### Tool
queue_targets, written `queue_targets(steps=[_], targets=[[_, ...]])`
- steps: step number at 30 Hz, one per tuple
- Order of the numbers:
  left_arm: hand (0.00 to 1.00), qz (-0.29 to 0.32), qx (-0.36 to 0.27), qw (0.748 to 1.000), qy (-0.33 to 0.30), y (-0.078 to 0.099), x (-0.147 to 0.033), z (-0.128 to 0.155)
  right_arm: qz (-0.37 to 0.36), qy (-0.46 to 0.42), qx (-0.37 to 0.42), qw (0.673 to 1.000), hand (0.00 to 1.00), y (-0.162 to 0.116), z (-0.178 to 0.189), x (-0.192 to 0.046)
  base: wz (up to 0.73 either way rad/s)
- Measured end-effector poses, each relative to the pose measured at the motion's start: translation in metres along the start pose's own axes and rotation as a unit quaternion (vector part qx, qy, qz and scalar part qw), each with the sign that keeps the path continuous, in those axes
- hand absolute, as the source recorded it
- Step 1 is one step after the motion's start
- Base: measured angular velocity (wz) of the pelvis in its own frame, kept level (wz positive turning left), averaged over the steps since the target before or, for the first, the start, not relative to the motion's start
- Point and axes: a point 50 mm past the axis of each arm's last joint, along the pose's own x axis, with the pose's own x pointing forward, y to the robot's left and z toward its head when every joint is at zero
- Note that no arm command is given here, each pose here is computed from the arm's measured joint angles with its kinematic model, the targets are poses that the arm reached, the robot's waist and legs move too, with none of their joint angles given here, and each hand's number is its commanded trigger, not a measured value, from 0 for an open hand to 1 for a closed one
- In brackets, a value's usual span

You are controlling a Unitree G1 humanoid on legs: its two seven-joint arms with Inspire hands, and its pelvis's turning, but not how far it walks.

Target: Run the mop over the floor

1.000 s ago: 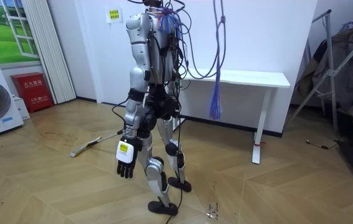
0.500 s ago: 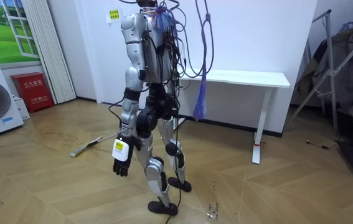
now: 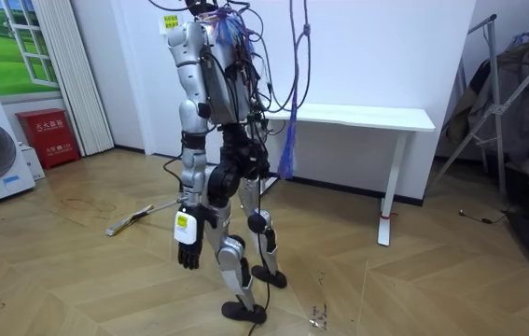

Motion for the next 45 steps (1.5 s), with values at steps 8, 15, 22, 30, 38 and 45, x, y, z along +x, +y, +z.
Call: queue_targets(steps=[8,15,22,30,38,45], targets=[[0.0,-0.008,0.035,0.999,0.025,-0.004,0.0,-0.001,-0.017,0.01,0.028,0.999,1.0,-0.007,-0.002,0.0,0.11],[0.0,-0.008,0.034,0.999,0.011,-0.004,0.001,0.014,-0.019,0.016,0.046,0.999,1.0,-0.008,-0.003,0.0,0.1],[0.0,-0.016,0.022,0.999,0.027,-0.008,0.001,0.009,-0.026,0.015,0.057,0.998,1.0,-0.024,0.036,-0.001,-0.21],[0.0,-0.014,0.019,1.0,0.013,0.0,0.001,0.013,0.017,-0.057,0.084,0.995,1.0,-0.037,0.088,-0.007,-0.02],[0.0,-0.033,0.028,0.999,0.01,-0.004,0.001,0.012,-0.022,0.114,0.108,0.987,1.0,-0.055,-0.055,-0.011,0.35],[0.0,-0.015,0.015,1.0,-0.014,-0.004,0.0,0.024,0.022,0.164,0.116,0.979,1.0,-0.009,-0.081,-0.012,-0.14]])
